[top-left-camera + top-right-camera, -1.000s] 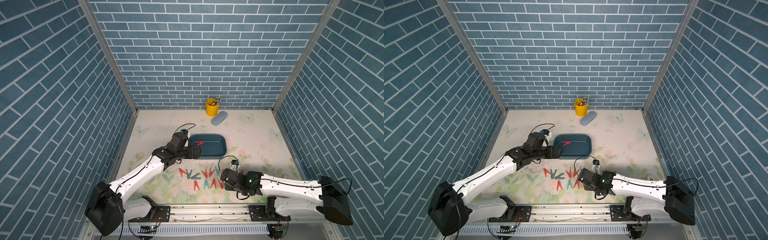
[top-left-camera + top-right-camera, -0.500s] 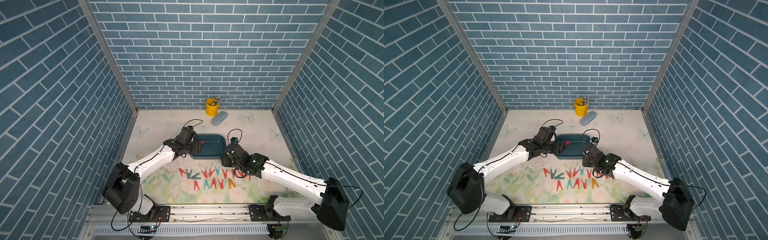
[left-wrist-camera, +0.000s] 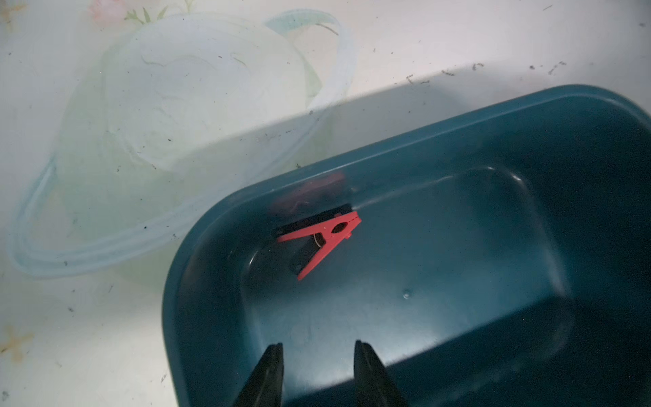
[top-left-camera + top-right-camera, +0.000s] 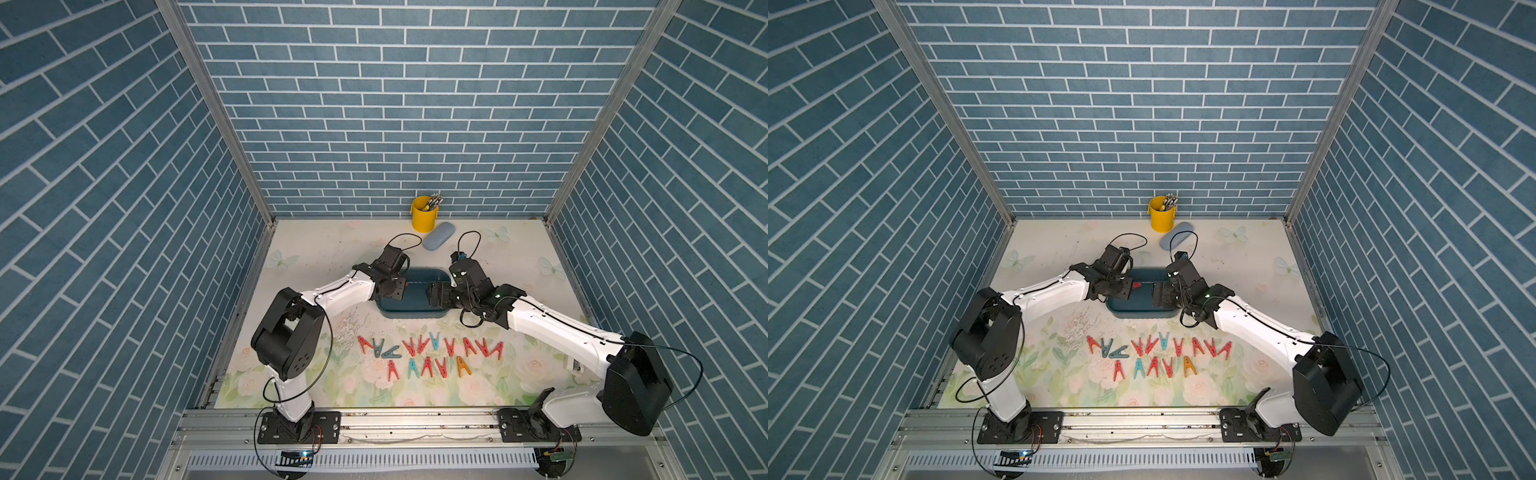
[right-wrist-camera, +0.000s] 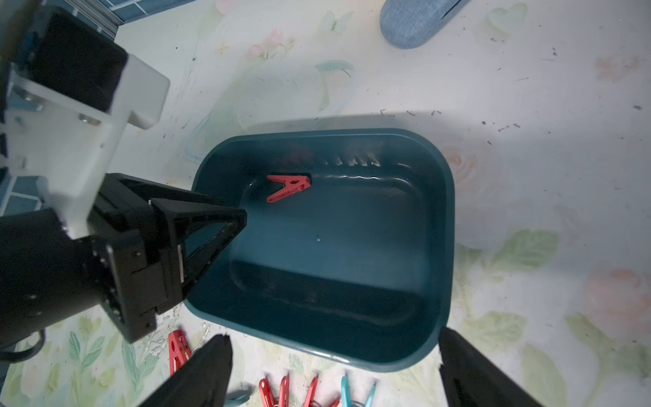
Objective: Take the clothespins out of the storage box
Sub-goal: Pick up the clothespin from the storage box.
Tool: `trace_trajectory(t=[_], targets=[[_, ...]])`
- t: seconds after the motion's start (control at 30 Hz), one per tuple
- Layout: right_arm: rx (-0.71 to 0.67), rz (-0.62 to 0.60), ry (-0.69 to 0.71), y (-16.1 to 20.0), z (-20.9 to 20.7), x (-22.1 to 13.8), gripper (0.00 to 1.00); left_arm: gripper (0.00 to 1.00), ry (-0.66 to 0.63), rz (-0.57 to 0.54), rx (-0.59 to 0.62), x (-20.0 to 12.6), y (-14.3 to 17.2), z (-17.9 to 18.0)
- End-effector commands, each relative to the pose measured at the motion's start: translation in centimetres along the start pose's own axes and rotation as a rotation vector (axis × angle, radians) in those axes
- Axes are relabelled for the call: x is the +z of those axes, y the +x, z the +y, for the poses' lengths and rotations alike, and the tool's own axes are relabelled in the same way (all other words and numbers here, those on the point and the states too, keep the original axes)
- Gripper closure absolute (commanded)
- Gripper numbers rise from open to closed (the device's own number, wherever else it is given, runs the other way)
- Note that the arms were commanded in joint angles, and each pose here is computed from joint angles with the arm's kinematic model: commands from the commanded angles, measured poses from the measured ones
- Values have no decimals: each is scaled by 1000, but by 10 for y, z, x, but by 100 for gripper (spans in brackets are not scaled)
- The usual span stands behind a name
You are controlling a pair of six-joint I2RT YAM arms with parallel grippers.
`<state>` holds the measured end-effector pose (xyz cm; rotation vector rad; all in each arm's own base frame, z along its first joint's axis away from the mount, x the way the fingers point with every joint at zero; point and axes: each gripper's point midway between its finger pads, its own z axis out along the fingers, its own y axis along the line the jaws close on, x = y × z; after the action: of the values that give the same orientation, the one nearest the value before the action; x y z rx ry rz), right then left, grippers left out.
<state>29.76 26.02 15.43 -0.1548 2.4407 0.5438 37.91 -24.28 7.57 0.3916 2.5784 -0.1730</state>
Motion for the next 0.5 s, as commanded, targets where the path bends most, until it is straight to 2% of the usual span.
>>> trace_trajectory(t=[0.0,0.47], targets=[[-21,-21,-42,-14,7,-1,6,65,-57,30,58,12,1,9],[16,0,-38,-16,-7,9,5,64,-76,85,106,53,1,6]])
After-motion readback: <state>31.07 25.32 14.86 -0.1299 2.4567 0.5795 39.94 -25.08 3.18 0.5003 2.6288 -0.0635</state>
